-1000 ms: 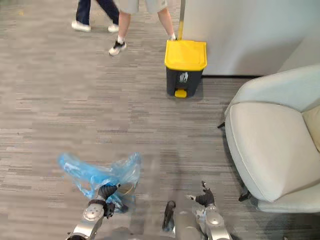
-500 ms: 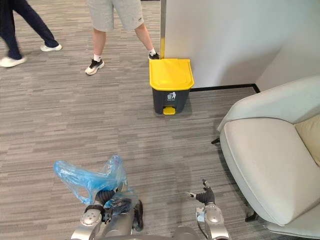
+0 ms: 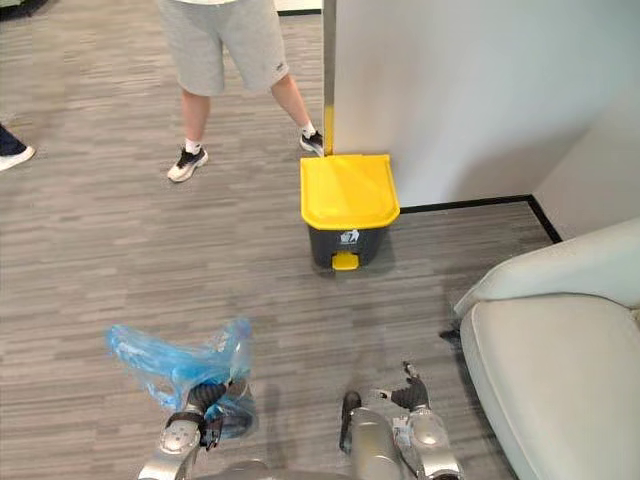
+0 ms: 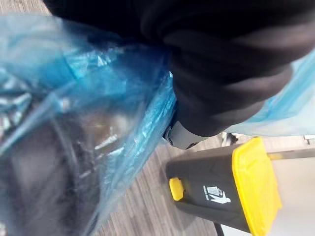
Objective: Gather rubbish on tea table into small bin, then transfer packed bag to large trash can.
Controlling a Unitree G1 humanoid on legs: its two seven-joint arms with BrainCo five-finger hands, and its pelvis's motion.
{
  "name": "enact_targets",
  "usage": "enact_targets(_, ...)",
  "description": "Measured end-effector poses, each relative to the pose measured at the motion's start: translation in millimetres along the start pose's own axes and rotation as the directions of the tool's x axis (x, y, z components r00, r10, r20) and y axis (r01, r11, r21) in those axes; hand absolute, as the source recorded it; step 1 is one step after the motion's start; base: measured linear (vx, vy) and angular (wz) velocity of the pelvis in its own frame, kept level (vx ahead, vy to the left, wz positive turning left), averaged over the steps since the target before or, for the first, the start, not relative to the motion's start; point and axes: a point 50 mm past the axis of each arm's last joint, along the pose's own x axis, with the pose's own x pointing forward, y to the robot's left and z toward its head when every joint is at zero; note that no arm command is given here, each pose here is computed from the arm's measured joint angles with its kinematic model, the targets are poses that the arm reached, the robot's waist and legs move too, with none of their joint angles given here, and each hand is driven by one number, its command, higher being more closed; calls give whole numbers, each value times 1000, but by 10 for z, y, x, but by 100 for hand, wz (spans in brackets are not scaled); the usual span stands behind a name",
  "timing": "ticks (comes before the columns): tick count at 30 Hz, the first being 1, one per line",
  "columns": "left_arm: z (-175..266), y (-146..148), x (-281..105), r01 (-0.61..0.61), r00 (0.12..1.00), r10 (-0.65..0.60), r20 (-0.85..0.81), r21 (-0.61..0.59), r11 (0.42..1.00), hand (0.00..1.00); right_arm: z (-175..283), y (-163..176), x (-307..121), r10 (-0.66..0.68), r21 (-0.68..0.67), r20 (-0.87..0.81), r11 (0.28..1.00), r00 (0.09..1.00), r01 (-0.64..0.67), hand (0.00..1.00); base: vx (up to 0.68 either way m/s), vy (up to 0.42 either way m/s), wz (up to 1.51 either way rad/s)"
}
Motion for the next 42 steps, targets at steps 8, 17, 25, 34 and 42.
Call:
enact_targets(8, 31, -124, -20, 22, 1000, -21, 13, -36, 999, 100, -5, 40, -48, -10, 62, 9, 998, 1000, 9, 0, 360, -123, 2)
enact_targets(17, 61, -124, 4, 33, 999, -33, 19, -41, 999, 100, 40, -19, 4, -41, 99, 8, 994, 999, 40, 0, 314, 195, -35)
enact_targets(25, -96, -6, -39, 18, 999, -18, -35, 2, 1000, 100, 37, 65, 17, 5, 47, 1, 999, 1000, -5, 0, 290, 101, -24)
enact_targets(34, -117, -56, -17, 26, 998, -27, -56, -13, 1000, 100, -62, -81, 17, -21, -3, -36, 1000, 999, 21, 0, 286, -140, 4)
enact_targets(42, -125, -183, -26, 53, 996, -55, -66, -37, 998, 100, -320, -151, -111, -45, 3, -109, 999, 993, 45, 0, 87, -61, 30)
